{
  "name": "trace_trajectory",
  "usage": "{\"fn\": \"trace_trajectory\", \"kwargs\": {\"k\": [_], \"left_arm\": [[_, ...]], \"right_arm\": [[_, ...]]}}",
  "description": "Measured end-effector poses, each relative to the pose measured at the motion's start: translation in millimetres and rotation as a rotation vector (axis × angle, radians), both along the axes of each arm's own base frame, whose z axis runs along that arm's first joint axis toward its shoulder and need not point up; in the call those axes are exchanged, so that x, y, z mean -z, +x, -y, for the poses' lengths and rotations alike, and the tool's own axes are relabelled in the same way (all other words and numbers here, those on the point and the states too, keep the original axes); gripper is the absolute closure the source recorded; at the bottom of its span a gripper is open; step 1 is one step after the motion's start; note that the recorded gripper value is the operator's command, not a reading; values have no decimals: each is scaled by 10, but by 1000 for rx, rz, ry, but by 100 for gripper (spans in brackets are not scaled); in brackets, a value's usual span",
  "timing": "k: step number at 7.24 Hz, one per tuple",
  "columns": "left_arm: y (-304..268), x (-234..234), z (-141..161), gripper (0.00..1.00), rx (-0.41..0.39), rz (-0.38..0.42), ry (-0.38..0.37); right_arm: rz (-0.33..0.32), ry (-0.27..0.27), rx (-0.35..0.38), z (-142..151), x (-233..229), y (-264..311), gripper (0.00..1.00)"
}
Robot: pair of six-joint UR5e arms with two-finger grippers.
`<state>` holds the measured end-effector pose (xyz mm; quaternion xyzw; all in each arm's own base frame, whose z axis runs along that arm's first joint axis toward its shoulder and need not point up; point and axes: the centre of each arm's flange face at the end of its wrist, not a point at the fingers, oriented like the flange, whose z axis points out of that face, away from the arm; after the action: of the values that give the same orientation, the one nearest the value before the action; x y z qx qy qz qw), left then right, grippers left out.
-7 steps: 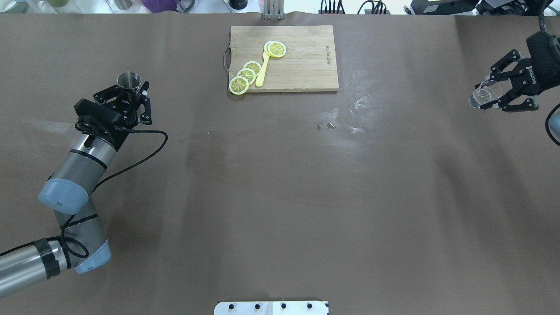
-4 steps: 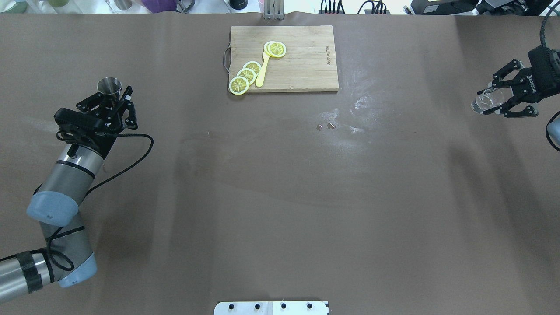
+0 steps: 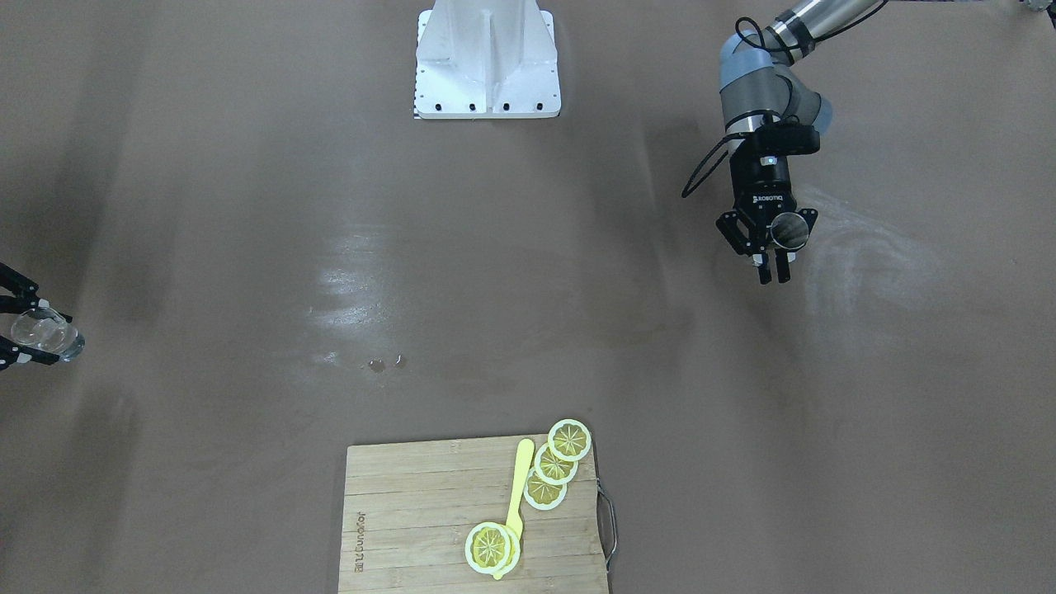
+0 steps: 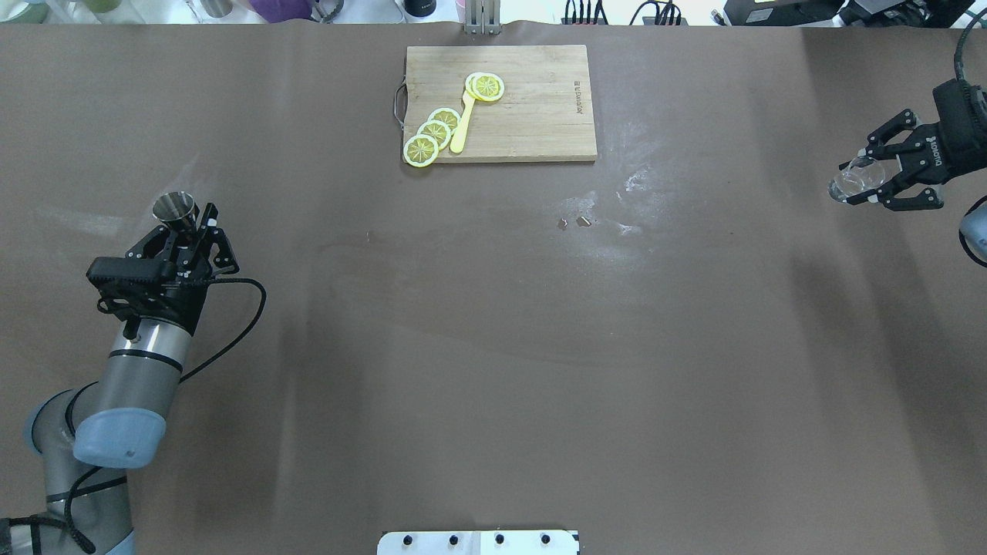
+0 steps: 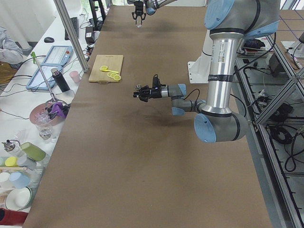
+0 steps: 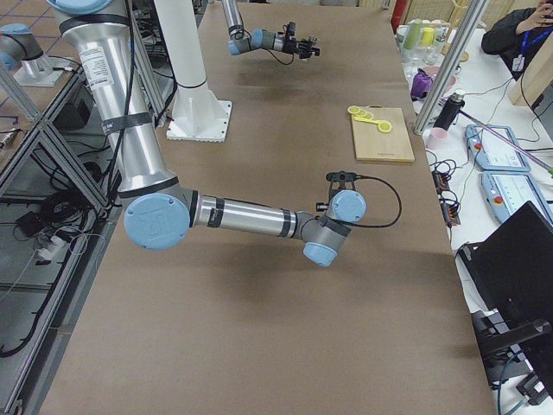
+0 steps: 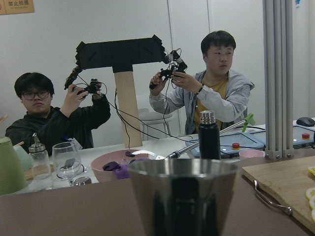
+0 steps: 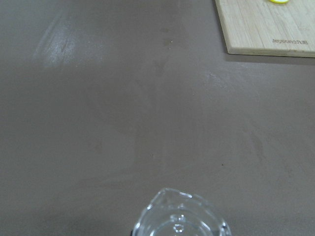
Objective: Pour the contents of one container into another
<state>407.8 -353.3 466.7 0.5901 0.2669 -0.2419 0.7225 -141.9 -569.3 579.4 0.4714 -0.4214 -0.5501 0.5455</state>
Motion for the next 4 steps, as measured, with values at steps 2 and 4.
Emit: {"fn": "trace_trajectory", "kwargs": {"k": [2, 4], "left_arm": [[25, -159, -270, 100, 76, -25, -40], [0, -340, -390, 100, 174, -58, -33]], "right_arm": [[11, 13, 9, -28, -78, -20, 100], [4, 47, -12, -41, -200, -75, 100]]}}
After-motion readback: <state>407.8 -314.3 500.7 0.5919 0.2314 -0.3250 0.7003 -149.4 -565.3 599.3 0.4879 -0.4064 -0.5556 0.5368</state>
